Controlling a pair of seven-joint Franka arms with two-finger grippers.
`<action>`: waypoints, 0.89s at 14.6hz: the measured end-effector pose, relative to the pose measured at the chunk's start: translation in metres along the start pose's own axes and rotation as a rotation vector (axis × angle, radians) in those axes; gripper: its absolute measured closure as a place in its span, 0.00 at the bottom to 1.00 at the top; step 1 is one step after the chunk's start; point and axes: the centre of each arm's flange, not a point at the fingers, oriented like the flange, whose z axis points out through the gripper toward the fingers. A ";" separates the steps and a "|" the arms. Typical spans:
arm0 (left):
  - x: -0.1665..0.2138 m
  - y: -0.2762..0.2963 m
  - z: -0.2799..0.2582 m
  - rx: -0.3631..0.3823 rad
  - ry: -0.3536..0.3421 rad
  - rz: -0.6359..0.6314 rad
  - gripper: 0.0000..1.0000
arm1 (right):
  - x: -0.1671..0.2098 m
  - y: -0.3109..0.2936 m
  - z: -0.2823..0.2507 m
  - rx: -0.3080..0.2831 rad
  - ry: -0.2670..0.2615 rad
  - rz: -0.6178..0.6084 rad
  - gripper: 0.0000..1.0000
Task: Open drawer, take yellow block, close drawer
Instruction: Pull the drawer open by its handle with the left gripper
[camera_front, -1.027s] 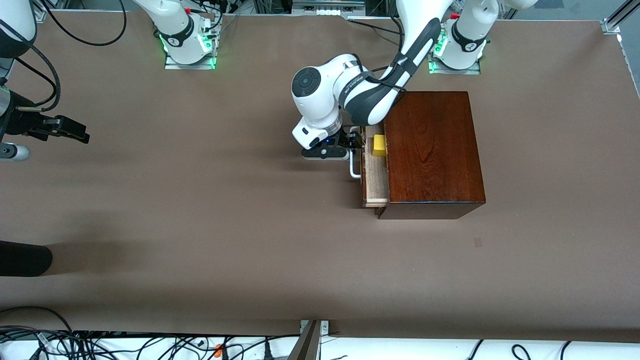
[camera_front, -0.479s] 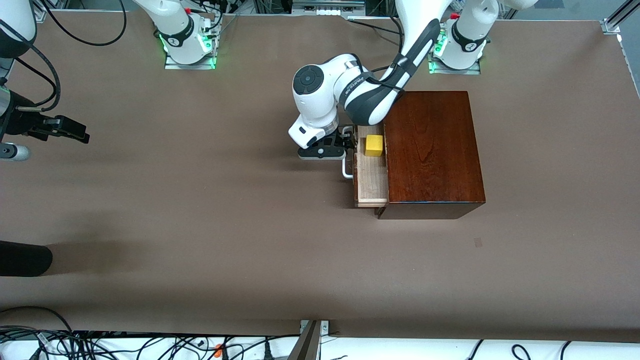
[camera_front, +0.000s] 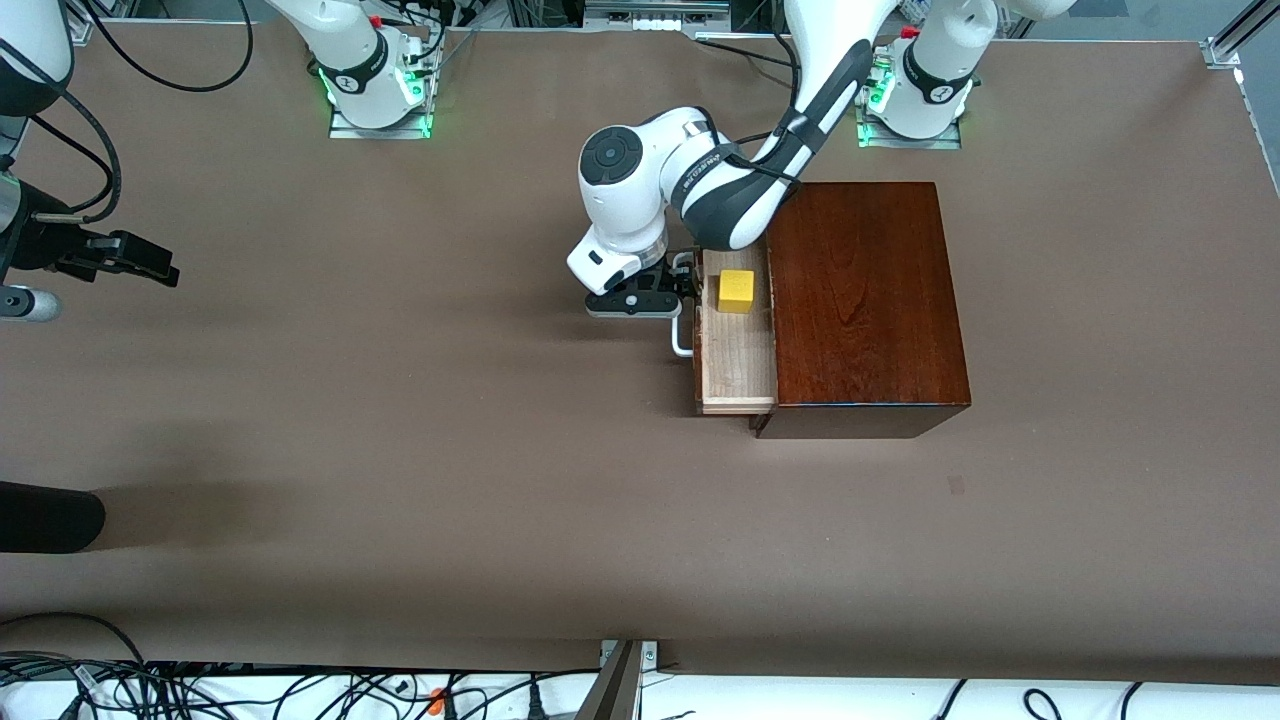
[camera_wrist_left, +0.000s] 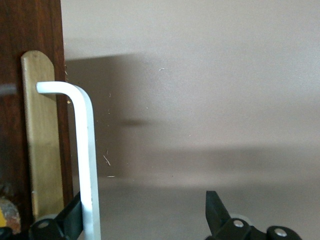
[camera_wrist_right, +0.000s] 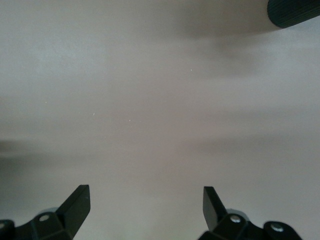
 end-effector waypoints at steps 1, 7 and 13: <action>0.000 0.001 0.000 -0.001 0.001 0.000 0.00 | 0.000 0.000 0.000 0.000 0.000 0.000 0.00; -0.004 0.028 -0.010 -0.081 0.029 0.013 0.00 | 0.000 0.000 0.000 0.000 0.000 0.000 0.00; -0.002 0.028 -0.017 -0.073 0.025 0.011 0.00 | 0.000 0.000 0.000 0.000 0.000 0.000 0.00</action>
